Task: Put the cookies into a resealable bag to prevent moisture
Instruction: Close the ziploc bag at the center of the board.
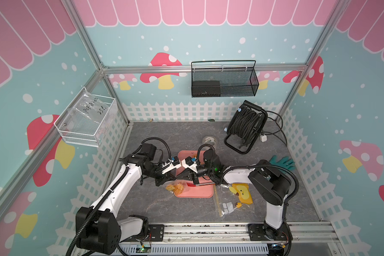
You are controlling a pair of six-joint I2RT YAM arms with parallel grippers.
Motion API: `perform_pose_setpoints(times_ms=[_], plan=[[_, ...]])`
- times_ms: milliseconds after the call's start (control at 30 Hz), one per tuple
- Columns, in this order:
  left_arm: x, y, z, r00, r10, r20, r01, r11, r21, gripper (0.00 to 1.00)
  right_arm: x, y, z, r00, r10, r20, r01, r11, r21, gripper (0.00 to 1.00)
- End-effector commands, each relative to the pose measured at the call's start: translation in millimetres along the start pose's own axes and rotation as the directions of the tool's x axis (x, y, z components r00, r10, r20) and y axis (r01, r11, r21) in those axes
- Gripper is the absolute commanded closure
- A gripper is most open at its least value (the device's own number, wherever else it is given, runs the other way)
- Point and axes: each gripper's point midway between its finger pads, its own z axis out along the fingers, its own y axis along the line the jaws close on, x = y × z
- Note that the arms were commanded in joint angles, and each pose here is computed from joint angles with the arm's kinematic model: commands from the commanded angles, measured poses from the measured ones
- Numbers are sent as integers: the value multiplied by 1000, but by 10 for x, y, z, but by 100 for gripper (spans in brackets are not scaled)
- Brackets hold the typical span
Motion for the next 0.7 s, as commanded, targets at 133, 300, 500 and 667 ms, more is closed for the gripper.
perform_pose_setpoints(times_ms=[133,300,500,667], plan=[[-38,8,-71,1000,-2,23,3,1000,-11,100,81,62,-9,1000,-23,-7,23,999,-28,96],[-71,7,-94,999,-2,43,3,1000,-10,100,135,41,-11,1000,-12,-27,12,1000,-26,79],[-74,2,-89,999,-11,51,11,1000,-1,100,71,32,4,1000,-17,-20,16,999,-36,98],[-64,11,-71,999,-15,51,15,1000,-2,89,112,31,-19,999,-14,-29,13,999,-32,100]])
